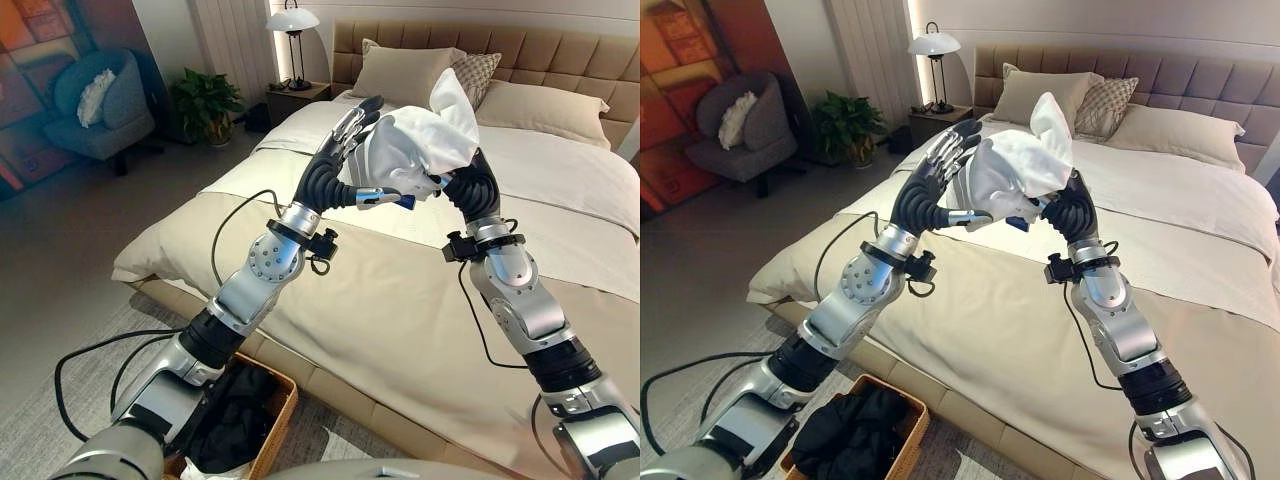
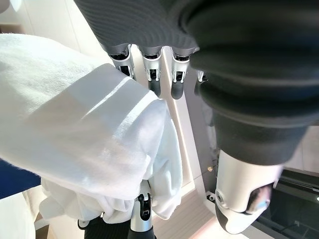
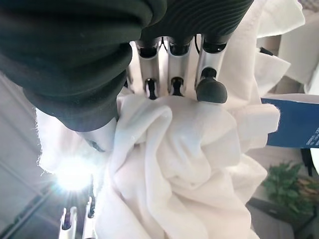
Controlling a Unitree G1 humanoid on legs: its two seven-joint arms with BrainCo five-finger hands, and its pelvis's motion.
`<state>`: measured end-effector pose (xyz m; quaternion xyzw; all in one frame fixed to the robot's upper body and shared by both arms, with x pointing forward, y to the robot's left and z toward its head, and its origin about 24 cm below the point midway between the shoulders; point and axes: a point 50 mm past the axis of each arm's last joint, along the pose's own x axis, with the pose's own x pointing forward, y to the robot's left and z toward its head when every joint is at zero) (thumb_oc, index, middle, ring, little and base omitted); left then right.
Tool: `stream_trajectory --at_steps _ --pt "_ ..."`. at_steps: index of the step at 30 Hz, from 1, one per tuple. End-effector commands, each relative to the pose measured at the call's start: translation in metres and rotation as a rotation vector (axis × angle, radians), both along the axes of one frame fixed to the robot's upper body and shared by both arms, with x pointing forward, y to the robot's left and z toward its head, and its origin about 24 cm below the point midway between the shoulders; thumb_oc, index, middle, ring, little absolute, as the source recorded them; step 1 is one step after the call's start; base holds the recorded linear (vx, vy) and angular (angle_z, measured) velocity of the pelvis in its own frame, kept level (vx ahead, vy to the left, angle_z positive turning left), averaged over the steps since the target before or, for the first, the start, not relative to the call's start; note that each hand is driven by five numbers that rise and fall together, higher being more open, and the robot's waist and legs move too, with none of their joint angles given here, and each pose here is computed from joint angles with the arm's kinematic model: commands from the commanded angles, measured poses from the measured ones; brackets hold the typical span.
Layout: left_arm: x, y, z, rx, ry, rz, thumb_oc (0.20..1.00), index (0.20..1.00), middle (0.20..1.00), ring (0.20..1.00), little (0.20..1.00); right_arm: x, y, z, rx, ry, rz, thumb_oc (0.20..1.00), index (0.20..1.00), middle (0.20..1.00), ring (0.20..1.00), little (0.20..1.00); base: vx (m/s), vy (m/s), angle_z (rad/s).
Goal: Pick up clothes into the bucket
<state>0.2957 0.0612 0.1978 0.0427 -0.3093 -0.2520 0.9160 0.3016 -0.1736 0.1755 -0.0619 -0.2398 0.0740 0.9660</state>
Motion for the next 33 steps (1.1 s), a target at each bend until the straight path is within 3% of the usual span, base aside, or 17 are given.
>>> stream_trajectory --at_steps 1,17,33 --pt "0.005 0.0 0.014 0.024 -0.078 -0.01 1.0 1.0 1.0 1.0 1.0 -0.007 0.001 0.062 0.041 -0.293 0.046 0.2 0.2 0.2 0.2 0.2 0.0 0.0 0.0" --pt "0.013 0.021 0.01 0.223 -0.183 0.152 1.0 1.0 1.0 1.0 1.0 -0.026 0.005 0.067 0.03 -0.177 0.436 0.2 0.2 0.2 0.2 0.2 0.0 0.0 -0.01" --pt "0.014 0.008 0.02 0.209 -0.203 0.106 1.0 1.0 1.0 1.0 1.0 -0.033 0.024 0.065 -0.032 -0.14 0.567 0.2 0.2 0.2 0.2 0.2 0.01 -0.001 -0.01"
